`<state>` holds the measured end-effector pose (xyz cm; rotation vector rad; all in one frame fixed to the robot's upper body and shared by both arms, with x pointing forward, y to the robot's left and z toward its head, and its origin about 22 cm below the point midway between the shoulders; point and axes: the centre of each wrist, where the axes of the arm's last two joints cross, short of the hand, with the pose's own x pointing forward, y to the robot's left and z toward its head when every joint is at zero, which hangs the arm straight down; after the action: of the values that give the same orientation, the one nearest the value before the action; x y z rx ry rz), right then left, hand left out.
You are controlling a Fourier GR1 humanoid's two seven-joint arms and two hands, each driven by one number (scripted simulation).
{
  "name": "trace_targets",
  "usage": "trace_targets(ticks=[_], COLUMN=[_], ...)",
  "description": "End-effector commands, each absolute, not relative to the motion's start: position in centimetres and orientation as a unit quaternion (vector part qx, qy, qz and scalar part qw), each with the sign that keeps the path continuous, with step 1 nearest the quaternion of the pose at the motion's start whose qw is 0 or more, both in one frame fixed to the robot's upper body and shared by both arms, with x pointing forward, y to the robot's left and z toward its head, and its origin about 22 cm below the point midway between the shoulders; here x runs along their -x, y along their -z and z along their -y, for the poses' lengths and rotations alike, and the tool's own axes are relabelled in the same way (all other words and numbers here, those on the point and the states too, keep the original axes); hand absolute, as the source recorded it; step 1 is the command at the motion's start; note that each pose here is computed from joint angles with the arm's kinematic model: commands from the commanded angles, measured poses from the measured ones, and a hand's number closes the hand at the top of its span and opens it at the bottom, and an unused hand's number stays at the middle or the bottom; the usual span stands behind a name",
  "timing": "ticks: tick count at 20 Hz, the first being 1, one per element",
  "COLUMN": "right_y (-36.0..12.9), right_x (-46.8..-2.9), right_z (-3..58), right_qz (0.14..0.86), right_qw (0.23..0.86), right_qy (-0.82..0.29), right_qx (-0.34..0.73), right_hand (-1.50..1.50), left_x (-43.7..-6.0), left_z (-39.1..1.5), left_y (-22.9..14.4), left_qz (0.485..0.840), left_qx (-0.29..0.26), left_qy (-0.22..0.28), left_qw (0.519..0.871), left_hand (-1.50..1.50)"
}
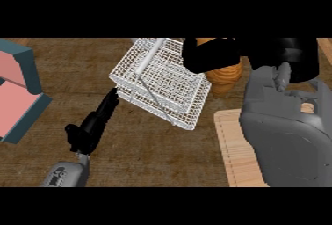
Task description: Pick the croissant from the cutting board and place it in the tiered basket
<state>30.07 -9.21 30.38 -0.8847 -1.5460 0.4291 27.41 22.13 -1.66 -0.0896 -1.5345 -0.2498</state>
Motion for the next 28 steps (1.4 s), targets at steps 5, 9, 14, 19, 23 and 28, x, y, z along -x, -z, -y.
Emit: trace_targets(ticks=[5, 9, 14, 19, 23, 28], right_y=[-30.5, -28.8, -28.1, -27.9, -27.6, -25.7], right_x=[-36.9, -39.2, -40.8, -41.6, -42.6, -43.0], right_z=[4.2, 3.4, 1.5, 0.0, 0.7, 1.6], right_qz=[0.611, 0.608, 0.614, 0.621, 0.592, 0.533], right_qw=[0.667, 0.676, 0.68, 0.699, 0.746, 0.823], right_qy=[-0.202, -0.21, -0.204, -0.175, -0.159, -0.069], right_qx=[0.375, 0.36, 0.346, 0.31, 0.26, 0.184], right_hand=[1.5, 1.5, 1.5, 1.5, 1.5, -1.5], left_x=[-27.7, -27.3, -27.2, -27.8, -27.2, -27.9], left_z=[-22.9, -22.5, -22.3, -22.0, -23.4, -22.3], left_y=[1.6, 1.0, 2.6, 1.0, 2.2, 1.0], left_qz=[0.693, 0.695, 0.696, 0.693, 0.695, 0.694], left_qx=[0.047, 0.051, 0.042, 0.056, 0.052, 0.059], left_qy=[0.117, 0.115, 0.123, 0.131, 0.122, 0.124], left_qw=[0.71, 0.708, 0.706, 0.706, 0.707, 0.707], left_hand=[0.0, 0.0, 0.0, 0.0, 0.0, 0.0])
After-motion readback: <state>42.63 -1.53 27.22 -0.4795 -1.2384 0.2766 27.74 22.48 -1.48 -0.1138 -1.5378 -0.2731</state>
